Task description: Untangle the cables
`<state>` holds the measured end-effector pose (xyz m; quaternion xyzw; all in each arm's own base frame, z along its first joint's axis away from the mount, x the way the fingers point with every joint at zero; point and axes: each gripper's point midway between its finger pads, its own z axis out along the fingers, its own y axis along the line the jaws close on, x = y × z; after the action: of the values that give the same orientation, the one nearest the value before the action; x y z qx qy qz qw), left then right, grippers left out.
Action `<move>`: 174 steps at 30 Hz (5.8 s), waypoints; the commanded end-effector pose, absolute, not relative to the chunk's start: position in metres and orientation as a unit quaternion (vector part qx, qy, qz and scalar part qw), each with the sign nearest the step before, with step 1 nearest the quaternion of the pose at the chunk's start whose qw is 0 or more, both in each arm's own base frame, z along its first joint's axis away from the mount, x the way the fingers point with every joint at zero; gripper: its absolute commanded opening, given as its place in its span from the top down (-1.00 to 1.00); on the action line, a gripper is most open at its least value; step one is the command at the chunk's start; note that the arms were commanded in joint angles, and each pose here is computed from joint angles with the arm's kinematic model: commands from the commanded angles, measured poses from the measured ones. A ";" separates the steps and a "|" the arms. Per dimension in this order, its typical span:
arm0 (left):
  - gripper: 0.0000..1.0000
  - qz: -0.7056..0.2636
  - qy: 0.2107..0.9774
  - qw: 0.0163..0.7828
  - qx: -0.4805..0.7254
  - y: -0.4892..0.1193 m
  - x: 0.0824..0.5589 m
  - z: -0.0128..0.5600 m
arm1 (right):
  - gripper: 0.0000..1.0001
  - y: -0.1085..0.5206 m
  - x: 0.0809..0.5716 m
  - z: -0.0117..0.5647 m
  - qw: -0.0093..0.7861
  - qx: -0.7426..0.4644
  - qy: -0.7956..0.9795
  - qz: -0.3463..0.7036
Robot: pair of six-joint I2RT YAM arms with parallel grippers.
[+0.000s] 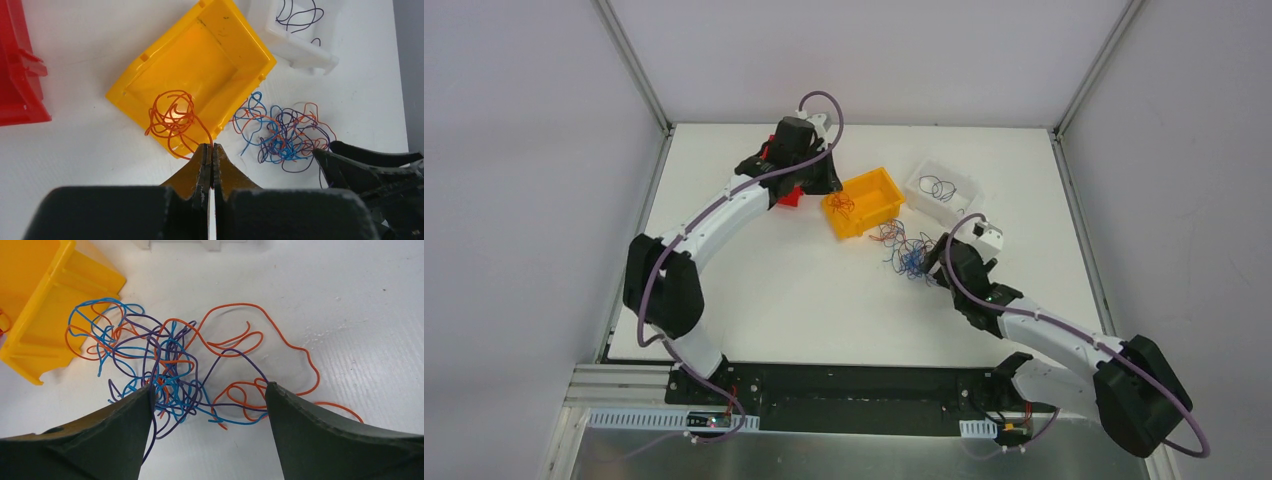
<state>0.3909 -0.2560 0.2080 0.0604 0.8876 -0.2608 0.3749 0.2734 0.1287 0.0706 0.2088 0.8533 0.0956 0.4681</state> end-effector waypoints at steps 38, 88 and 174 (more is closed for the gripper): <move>-0.98 -0.114 0.869 0.479 -0.037 -0.164 0.353 0.207 | -0.67 0.095 0.285 0.126 0.480 0.242 0.839 0.089; -0.86 -0.333 0.854 0.346 0.202 -0.331 0.271 0.132 | -0.49 0.146 0.263 0.065 0.269 0.120 0.943 0.154; 1.00 -0.246 0.838 0.455 0.175 -0.221 0.230 0.204 | -0.69 0.108 0.454 0.166 0.404 0.247 0.860 0.191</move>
<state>0.2303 -0.2273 0.1907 0.1908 0.8463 -0.2418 0.4346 0.4119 0.0957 0.1393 0.2430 0.8820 0.1322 0.3816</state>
